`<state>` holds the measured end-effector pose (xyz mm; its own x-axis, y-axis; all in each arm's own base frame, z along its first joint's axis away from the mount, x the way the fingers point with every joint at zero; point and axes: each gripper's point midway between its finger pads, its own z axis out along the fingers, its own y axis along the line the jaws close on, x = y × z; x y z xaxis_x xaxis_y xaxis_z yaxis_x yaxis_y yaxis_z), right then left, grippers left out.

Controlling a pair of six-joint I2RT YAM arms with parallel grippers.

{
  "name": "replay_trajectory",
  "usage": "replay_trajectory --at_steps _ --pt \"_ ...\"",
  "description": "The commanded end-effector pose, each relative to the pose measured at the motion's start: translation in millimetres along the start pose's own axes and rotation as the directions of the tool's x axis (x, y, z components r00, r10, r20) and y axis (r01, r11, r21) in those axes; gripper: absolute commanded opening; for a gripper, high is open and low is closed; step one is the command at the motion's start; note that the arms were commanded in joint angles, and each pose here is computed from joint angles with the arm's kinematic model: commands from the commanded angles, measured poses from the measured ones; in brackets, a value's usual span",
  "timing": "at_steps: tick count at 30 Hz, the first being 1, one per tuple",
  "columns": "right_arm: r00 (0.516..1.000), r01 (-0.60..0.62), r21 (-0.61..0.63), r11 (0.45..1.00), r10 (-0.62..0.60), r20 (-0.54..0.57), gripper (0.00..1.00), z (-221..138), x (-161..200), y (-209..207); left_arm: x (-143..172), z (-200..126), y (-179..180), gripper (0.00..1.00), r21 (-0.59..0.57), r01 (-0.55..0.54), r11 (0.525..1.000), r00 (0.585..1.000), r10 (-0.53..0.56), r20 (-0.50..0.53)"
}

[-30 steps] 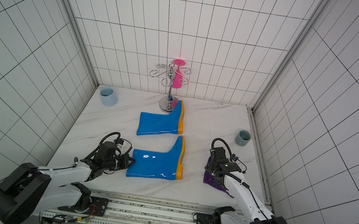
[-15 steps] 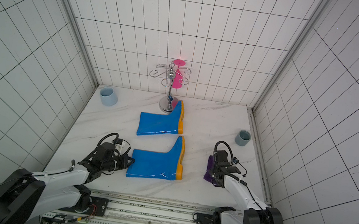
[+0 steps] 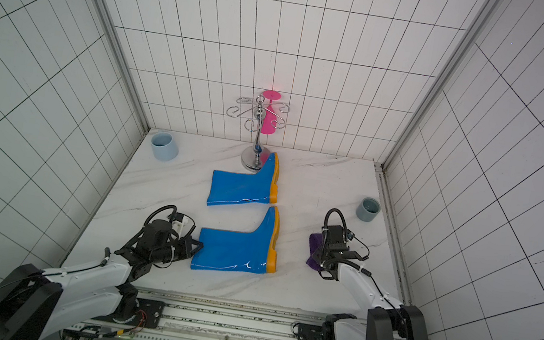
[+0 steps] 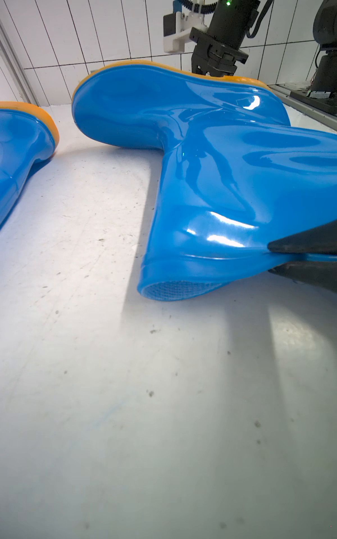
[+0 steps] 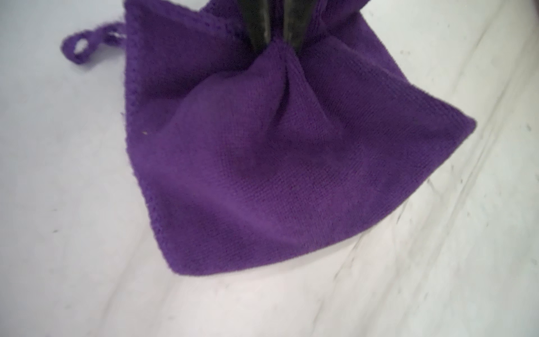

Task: Wipe the rubber boots with a cloth
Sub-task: Pick up the cleaning item at the center of the board.

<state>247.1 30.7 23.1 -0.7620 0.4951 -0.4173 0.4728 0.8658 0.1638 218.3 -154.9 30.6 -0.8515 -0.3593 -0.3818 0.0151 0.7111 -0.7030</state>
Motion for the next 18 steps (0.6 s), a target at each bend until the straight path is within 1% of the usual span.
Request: replay_trajectory --at_steps 1,4,8,18 --pt "0.989 0.148 -0.074 0.986 -0.149 -0.004 0.0 -31 -10 35 18 0 8 0.0 -0.013 0.025 1.0 0.998 -0.026 -0.053" --pt "0.973 0.232 -0.137 0.963 -0.23 0.03 0.0 -57 -17 65 15 -2 6 0.0 -0.003 0.014 1.0 0.999 -0.014 -0.043" --pt "0.946 0.324 -0.21 0.922 -0.318 0.064 0.0 -88 -13 102 13 -4 4 0.0 0.004 0.004 1.0 1.0 -0.004 -0.022" --pt "0.887 0.461 -0.305 0.833 -0.433 0.158 0.0 -147 5 161 10 -7 0 0.0 0.013 -0.01 1.0 1.0 0.01 -0.01"
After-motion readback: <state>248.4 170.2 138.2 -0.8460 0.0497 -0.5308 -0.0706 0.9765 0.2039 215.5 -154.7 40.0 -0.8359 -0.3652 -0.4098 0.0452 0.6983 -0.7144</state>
